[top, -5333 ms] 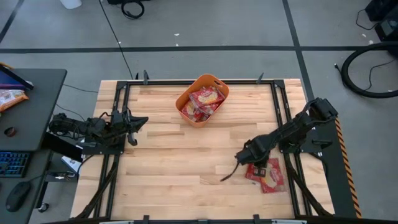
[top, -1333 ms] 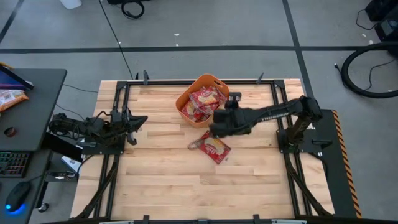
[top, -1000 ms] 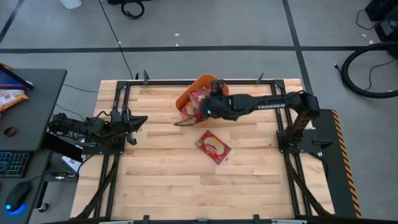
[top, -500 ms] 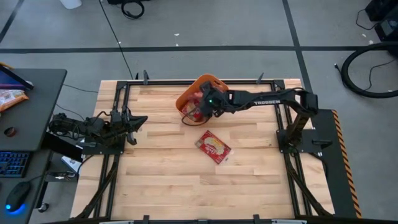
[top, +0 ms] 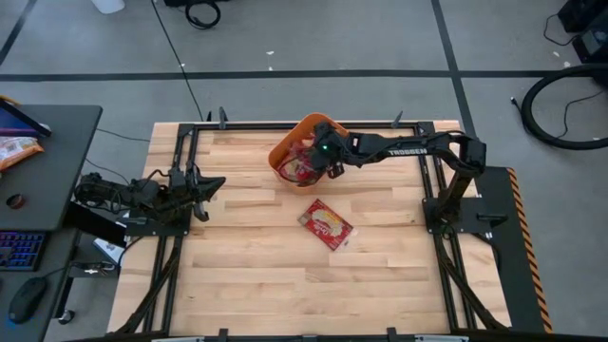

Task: Sort popcorn bags into baskets
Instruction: Put the top red popcorn bag into the orange bin, then put the red popcorn bag into the orange bin

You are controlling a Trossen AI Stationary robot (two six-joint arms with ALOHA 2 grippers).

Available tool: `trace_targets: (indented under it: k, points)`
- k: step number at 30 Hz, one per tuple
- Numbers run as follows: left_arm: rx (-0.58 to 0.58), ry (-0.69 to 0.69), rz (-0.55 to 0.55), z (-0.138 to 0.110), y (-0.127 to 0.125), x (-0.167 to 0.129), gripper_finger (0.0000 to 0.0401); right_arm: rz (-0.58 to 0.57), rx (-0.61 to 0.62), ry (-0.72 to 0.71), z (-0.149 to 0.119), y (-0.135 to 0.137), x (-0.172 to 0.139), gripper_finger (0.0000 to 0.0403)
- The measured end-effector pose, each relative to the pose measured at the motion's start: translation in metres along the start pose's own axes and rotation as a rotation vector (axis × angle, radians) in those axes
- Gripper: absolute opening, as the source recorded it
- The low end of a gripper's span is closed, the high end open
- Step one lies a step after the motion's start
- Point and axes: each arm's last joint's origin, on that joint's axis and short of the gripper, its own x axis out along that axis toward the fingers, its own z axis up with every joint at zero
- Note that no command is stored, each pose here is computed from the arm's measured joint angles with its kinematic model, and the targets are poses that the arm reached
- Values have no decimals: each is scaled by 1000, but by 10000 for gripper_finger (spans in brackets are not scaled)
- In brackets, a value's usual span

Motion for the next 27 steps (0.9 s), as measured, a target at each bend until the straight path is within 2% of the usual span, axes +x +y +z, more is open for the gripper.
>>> trace_targets:
  k: [5,13,16,20,27]
  points:
    - [0,0,0,0,0,0,16,71,124,85,-2,6,-5,88]
    - [1,1,0,0,0,0,16,126,316,102,21,14,-29,130]
    - [0,0,0,0,0,0,16,169,371,101,33,27,-40,134]
    - [1,0,0,0,0,0,16,282,450,54,51,49,-55,134]
    - [0,0,0,0,0,0,16,367,555,21,76,93,-80,139]
